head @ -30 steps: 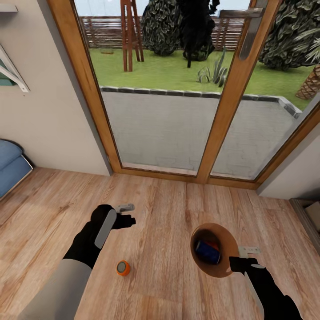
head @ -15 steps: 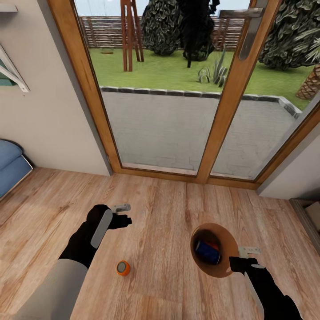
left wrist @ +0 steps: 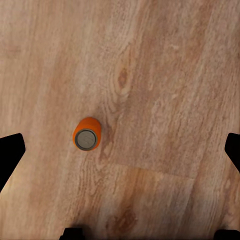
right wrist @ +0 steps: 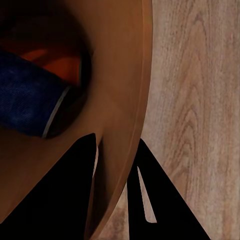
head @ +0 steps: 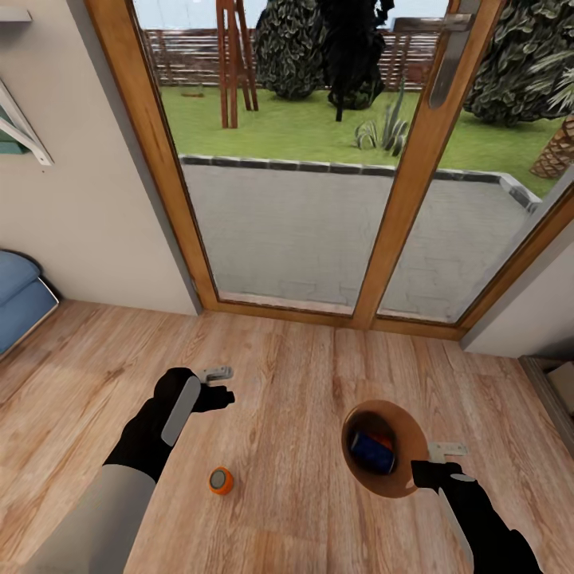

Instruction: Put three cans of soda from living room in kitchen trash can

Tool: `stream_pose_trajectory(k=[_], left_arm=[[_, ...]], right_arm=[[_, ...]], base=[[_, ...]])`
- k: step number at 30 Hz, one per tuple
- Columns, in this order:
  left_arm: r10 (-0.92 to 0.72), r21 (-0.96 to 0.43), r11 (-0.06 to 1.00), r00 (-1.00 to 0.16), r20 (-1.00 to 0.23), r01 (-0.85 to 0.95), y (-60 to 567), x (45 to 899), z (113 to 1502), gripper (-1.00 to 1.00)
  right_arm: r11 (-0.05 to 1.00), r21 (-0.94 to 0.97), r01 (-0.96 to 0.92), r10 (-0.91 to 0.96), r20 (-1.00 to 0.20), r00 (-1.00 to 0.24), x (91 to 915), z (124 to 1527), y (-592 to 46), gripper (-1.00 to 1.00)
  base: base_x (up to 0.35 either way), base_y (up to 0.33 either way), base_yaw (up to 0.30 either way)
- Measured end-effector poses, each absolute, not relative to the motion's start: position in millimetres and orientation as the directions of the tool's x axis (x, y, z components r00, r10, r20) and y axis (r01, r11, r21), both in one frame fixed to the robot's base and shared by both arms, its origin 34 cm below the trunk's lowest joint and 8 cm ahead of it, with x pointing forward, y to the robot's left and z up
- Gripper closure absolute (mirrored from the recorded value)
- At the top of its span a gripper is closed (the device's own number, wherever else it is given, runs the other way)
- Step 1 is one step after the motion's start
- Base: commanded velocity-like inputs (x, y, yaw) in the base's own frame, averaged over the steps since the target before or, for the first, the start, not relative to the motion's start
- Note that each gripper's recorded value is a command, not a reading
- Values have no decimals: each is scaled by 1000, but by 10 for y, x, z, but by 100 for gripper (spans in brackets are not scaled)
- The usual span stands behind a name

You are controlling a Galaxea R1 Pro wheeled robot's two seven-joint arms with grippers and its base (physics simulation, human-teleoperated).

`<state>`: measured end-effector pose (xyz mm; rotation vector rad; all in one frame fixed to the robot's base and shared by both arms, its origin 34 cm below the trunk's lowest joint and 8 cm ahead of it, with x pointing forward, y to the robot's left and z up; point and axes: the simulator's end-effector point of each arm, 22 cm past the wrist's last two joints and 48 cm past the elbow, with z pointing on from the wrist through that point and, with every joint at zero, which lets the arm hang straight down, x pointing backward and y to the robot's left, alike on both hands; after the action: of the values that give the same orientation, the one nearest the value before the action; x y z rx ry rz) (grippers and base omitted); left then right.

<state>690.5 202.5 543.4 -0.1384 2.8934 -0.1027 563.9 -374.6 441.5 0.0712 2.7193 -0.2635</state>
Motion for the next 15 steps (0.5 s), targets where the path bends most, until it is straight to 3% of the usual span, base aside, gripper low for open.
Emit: stream_pose_trajectory(k=[15], left_arm=[[-109, -70, 993, -963, -246, -94, 2138, 6935, 5434, -100]], right_arm=[[987, -147, 68, 1, -411, -912, 5605, 4387, -3562, 100]], base=[[0, 0, 0]])
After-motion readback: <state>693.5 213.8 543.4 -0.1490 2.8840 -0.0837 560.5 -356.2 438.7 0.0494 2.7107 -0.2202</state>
